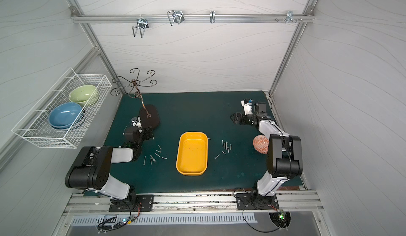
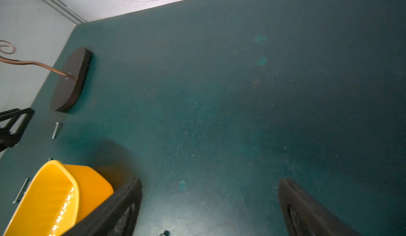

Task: Take out the screws from the storage box
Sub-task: Reset both arms

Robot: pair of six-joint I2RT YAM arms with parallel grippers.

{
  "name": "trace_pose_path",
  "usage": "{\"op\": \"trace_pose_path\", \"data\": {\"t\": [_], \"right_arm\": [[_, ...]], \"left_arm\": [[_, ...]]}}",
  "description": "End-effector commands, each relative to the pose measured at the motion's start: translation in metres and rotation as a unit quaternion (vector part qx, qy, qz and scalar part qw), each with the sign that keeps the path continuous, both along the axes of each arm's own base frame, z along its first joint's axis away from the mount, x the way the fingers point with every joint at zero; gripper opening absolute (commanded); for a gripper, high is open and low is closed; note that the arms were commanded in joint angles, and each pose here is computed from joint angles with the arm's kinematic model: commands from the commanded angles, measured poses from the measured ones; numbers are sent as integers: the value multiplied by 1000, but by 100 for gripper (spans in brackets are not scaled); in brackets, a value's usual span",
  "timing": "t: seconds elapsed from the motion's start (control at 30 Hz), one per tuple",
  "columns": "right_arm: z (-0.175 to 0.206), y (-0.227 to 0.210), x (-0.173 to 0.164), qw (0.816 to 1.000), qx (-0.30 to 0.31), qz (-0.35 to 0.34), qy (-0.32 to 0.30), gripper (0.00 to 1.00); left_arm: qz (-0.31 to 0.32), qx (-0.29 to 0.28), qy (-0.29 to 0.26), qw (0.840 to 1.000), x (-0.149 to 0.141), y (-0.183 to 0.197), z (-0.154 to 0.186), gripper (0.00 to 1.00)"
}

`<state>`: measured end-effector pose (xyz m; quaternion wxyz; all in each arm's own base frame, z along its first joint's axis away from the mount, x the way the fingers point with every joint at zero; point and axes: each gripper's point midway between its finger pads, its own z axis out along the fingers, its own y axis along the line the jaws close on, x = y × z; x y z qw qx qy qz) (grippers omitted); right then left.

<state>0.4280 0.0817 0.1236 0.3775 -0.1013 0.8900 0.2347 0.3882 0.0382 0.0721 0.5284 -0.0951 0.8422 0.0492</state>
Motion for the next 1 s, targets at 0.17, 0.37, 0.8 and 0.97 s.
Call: {"op": "trace_pose_path", "data": {"t": [0.17, 0.37, 0.8, 0.97], "right_arm": [[14, -25, -17, 969, -123, -119, -179, 99], [18, -29, -32, 963, -118, -129, -205, 99], [-41, -34, -30, 975, -73, -111, -175, 99], [-43, -27, -27, 975, -100, -106, -168, 99]], "left_arm": [[15, 5, -31, 999, 9, 16, 18, 99], [15, 5, -32, 999, 8, 15, 18, 99], [11, 5, -30, 999, 9, 12, 17, 99], [8, 5, -31, 999, 10, 10, 18, 99]]}}
